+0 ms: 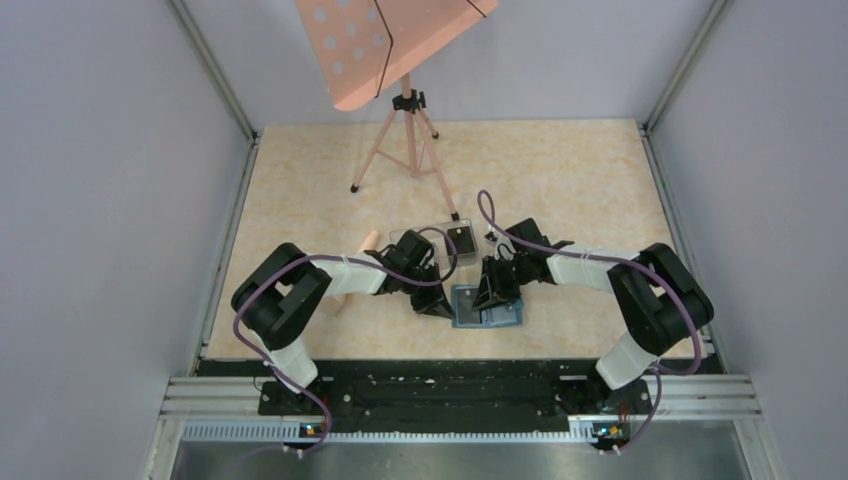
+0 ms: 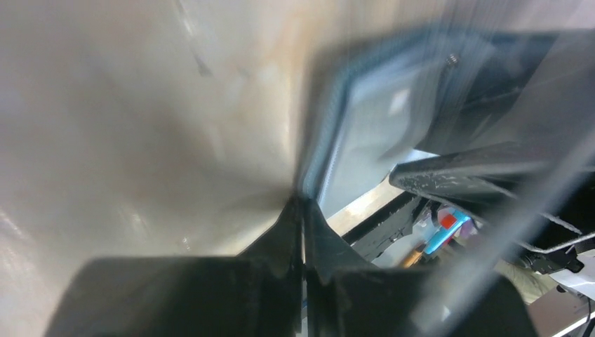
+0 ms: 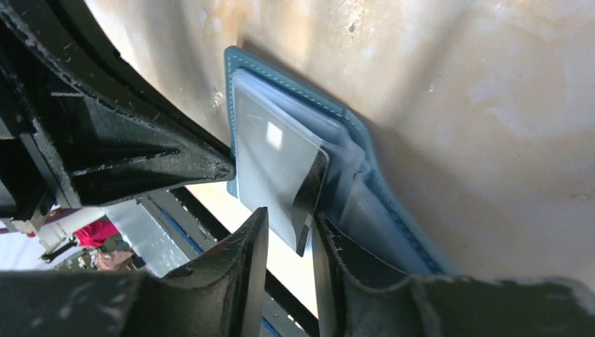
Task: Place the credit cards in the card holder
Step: Insert the credit card into the card holder, then move the storage box to the center of the board.
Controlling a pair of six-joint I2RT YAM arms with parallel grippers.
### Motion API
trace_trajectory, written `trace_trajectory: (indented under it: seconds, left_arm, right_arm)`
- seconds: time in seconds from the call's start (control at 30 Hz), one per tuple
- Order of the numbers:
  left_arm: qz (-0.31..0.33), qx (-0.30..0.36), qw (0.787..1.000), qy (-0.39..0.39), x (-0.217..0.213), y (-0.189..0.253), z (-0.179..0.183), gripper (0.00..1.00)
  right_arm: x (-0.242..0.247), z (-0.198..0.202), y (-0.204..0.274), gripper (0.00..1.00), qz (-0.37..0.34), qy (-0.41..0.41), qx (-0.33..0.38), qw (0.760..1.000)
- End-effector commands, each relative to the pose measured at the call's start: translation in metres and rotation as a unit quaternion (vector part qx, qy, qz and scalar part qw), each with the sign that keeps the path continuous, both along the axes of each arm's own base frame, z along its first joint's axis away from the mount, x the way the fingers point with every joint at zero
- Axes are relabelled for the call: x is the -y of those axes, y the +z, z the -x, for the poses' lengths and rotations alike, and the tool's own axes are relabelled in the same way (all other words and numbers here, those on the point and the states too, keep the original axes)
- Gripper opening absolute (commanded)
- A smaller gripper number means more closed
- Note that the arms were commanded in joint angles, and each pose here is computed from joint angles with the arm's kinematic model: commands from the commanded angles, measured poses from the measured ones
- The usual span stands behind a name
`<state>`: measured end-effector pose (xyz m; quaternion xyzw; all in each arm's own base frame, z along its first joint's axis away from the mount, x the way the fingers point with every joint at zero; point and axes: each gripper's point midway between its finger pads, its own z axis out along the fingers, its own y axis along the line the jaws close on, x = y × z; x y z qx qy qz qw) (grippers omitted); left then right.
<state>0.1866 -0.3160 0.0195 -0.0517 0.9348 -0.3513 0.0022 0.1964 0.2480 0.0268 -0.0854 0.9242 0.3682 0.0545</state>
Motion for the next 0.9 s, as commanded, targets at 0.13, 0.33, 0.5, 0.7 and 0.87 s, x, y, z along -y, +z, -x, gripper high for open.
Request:
trace_trajectory:
  seconds: [0.13,0.33,0.5,0.7,0.87]
  left_arm:
    - [-0.073,0.007,0.997,-0.004,-0.015,-0.019,0.003,0.00]
    - [-0.138,0.050,0.989,-0.012,-0.034,-0.003,-0.010,0.33]
    - [-0.148,0.087,0.985,-0.022,-0.034,0.024,-0.025,0.47]
    - [-0.058,0.136,0.989,-0.022,-0.009,0.064,-0.046,0.50]
    - [0.031,0.173,0.984,0.012,0.002,0.100,-0.072,0.51]
  right_arm:
    - [-0.020,0.000,0.010,0.20,-0.009,0.026,0.027,0.999]
    - [-0.006,-0.004,0.019,0.48,0.031,0.020,0.050,0.998]
    - [-0.003,-0.019,0.037,0.68,0.043,0.014,0.081,0.996]
    - [0.008,-0.061,0.057,0.69,0.019,-0.020,0.096,0.995]
    - [0.014,-0.110,0.061,0.70,0.022,-0.033,0.113,0.993]
